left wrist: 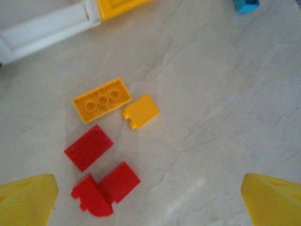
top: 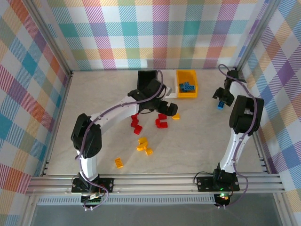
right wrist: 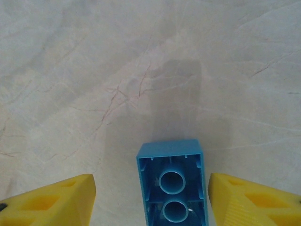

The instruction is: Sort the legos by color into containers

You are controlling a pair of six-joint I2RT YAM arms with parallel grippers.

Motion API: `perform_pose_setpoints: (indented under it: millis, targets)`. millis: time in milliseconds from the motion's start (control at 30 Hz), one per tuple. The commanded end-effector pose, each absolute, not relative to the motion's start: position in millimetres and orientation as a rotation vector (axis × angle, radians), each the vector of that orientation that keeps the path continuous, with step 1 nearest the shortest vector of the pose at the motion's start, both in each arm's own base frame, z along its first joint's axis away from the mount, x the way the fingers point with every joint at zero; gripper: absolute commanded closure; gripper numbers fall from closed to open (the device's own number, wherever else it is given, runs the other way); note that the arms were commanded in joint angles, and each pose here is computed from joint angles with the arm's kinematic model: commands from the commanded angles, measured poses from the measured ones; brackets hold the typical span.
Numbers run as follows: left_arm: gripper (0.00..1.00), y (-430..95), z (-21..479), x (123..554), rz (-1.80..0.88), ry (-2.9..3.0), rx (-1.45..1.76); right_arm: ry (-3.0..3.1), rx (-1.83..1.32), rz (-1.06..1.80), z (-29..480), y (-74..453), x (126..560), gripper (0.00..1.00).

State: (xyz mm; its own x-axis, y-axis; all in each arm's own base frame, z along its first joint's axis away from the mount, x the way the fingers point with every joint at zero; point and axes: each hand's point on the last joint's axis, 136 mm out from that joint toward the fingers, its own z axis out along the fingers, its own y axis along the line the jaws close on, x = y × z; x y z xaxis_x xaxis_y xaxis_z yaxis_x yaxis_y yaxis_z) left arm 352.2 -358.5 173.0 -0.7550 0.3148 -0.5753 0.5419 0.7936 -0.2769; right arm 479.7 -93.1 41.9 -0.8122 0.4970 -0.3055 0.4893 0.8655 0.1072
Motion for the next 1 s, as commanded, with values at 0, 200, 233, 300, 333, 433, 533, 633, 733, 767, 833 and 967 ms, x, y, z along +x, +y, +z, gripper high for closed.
perform_pose_setpoints:
  millis: [0,200,233,300,333,433,533,633,733,767,833,967]
  targets:
    - [0.0,-344,185,341,-0.579,2.453,0.629,2.757,0.705,-0.015,40,-93,478,0.36]
    - [0.0,-326,184,329,-0.549,2.459,0.615,2.779,0.711,-0.027,32,-92,475,0.39]
    - [0.0,-324,184,327,-0.545,2.457,0.614,2.783,0.71,-0.032,31,-92,475,0.39]
    - [0.0,-320,186,325,-0.539,2.455,0.607,2.786,0.71,-0.032,29,-92,476,0.41]
    - [0.0,-318,186,324,-0.536,2.454,0.607,2.787,0.712,-0.033,29,-93,476,0.42]
    - [0.0,-314,186,321,-0.537,2.461,0.599,2.793,0.699,-0.036,27,-91,477,0.47]
    - [0.0,-311,184,316,-0.544,2.47,0.589,2.8,0.697,-0.048,25,-93,477,0.54]
    - [0.0,-307,183,312,-0.545,2.474,0.579,2.804,0.694,-0.05,25,-92,475,0.61]
    - [0.0,-303,181,310,-0.539,2.48,0.57,2.791,0.689,-0.043,29,-90,474,0.66]
    - [0.0,-302,180,309,-0.538,2.482,0.57,2.787,0.683,-0.04,32,-88,474,0.67]
    - [0.0,-300,181,307,-0.541,2.484,0.563,2.784,0.656,-0.042,37,-83,474,0.68]
    - [0.0,-297,183,305,-0.545,2.482,0.547,2.759,0.602,-0.011,57,-66,474,0.69]
